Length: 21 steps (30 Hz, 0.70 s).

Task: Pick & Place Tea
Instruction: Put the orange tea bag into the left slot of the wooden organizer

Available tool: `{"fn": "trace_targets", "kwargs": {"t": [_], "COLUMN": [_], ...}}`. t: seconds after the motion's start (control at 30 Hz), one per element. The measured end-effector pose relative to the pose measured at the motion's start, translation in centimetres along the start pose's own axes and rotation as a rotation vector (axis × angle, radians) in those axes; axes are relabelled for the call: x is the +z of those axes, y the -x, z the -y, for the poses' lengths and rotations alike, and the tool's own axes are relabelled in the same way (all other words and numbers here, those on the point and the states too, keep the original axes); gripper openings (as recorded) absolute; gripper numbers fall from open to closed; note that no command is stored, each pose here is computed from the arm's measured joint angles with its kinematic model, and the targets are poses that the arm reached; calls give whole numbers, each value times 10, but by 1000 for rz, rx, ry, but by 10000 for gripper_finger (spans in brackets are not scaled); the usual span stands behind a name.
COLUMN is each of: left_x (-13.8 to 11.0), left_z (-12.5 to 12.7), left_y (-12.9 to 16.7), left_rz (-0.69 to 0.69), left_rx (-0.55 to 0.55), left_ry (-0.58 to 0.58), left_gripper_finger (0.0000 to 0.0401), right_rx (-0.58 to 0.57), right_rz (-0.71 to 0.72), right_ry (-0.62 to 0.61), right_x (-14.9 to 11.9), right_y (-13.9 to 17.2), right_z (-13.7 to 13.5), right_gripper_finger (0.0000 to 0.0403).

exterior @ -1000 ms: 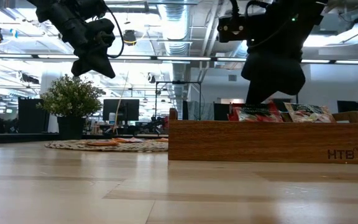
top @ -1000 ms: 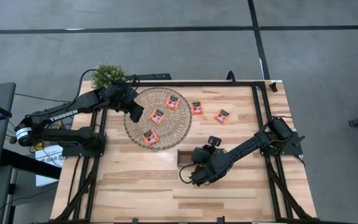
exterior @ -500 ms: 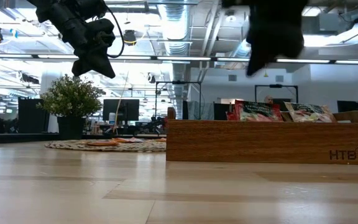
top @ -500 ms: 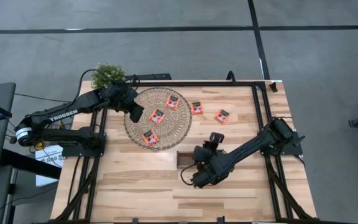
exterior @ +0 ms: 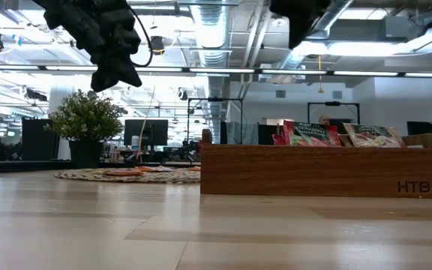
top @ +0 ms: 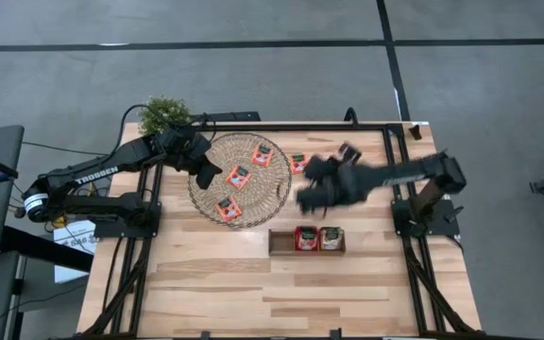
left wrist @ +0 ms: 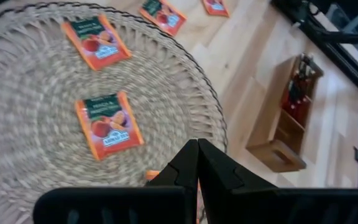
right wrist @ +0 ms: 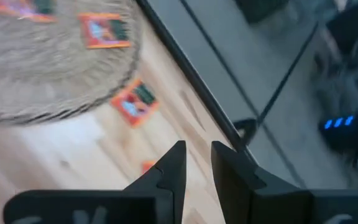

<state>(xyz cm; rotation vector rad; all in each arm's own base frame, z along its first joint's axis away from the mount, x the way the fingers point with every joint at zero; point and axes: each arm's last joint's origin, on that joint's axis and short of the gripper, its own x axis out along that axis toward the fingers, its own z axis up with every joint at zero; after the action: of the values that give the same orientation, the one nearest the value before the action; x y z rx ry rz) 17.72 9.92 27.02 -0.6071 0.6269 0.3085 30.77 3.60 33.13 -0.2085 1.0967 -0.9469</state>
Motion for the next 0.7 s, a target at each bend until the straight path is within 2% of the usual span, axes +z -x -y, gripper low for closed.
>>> {"fn": "trace_targets", "kwargs": {"t": [0.13, 0.27, 0.4, 0.53, 0.7], "left_x": [-1, -1, -1, -1, -1], "left_z": [1, 0, 0, 0, -1], "left_y": [0, 0, 0, 0, -1], "left_rz": [-9, -11, -6, -1, -1], "left_rx": [-14, -8, 7, 22, 32], "left_ry": [0, -1, -24, -24, -22], "left_gripper_finger": [0, 0, 0, 0, 0], "right_rx": [13, 93, 189, 218, 254], "right_rz": [-144, -269, -344, -455, -523], "right_ry": [-59, -67, -66, -55, -93], "right_x": [5, 0, -10, -29, -48], "right_y": [-35, -72, -113, -150, -181], "right_z": [43, 73, 84, 89, 92], "right_gripper_finger": [68, 68, 68, 76, 131]}}
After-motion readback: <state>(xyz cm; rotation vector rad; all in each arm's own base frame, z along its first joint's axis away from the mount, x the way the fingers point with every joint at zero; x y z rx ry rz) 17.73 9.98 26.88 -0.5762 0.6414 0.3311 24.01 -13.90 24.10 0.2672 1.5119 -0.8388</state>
